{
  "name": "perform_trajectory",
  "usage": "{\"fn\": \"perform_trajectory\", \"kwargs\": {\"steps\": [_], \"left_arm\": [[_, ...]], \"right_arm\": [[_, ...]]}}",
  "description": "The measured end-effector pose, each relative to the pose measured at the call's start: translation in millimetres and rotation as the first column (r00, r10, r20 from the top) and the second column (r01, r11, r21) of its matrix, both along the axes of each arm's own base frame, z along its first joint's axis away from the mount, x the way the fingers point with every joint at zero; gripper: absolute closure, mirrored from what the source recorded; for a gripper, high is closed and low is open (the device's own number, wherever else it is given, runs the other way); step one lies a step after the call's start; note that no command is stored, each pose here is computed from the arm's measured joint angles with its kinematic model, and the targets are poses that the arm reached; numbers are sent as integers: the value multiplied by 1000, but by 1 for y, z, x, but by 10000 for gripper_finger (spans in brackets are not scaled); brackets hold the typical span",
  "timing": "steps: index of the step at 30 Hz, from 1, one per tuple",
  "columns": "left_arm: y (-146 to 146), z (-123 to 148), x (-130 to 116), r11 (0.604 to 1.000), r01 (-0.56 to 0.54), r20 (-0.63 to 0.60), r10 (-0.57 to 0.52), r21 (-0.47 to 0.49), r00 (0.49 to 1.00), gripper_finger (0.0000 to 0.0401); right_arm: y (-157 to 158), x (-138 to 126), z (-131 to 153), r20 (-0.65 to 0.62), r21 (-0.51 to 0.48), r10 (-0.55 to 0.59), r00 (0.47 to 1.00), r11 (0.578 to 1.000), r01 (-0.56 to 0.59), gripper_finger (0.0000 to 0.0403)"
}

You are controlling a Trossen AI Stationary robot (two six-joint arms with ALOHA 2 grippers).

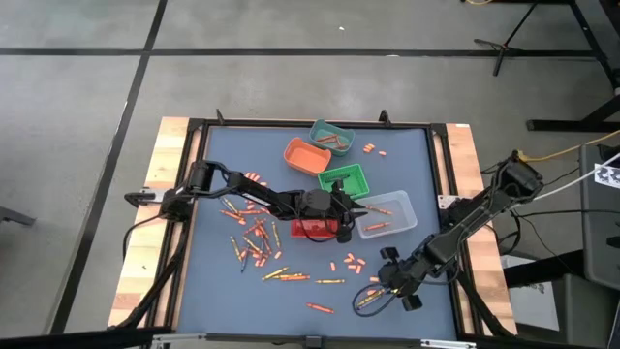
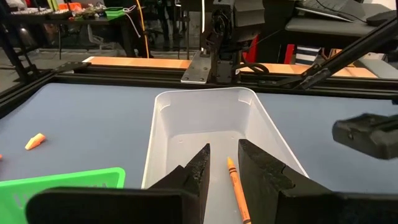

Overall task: Sort crayons
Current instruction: Put the yellow crayon into the red bin

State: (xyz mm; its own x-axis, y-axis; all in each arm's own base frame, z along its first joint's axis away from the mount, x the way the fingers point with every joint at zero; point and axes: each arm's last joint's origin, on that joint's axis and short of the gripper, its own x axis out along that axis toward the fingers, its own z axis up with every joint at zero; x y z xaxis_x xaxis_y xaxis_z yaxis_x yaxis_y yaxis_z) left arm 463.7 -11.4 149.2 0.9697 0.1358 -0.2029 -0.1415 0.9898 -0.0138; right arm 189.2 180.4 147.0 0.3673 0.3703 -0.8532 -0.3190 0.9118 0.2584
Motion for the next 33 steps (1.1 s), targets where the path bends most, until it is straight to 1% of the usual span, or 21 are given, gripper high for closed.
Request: {"fn": "perform_trajectory", "kwargs": {"steps": [4,14,23,27,33], "left_arm": [[0,0,0,1000,0,-1,0,0,1000,332],[0,0,0,1000,0,-1,0,0,1000,332],[0,0,0,1000,0,-2,0,0,1000,332],[0,0,0,1000,0,-2,0,0,1000,332],[0,0,0,1000,0,-1,0,0,1000,332]], "right_arm": [[3,4,-5,14,11,0,1000,1000,0,258],[5,6,-19,-18,-29,-5,1000,1000,4,258],[5,7,-21,-8,-51,-16,1000,999,16,260],[5,7,-21,-2,-60,-22,1000,998,22,280],[4,7,-22,0,-72,-28,1000,997,28,330]]}}
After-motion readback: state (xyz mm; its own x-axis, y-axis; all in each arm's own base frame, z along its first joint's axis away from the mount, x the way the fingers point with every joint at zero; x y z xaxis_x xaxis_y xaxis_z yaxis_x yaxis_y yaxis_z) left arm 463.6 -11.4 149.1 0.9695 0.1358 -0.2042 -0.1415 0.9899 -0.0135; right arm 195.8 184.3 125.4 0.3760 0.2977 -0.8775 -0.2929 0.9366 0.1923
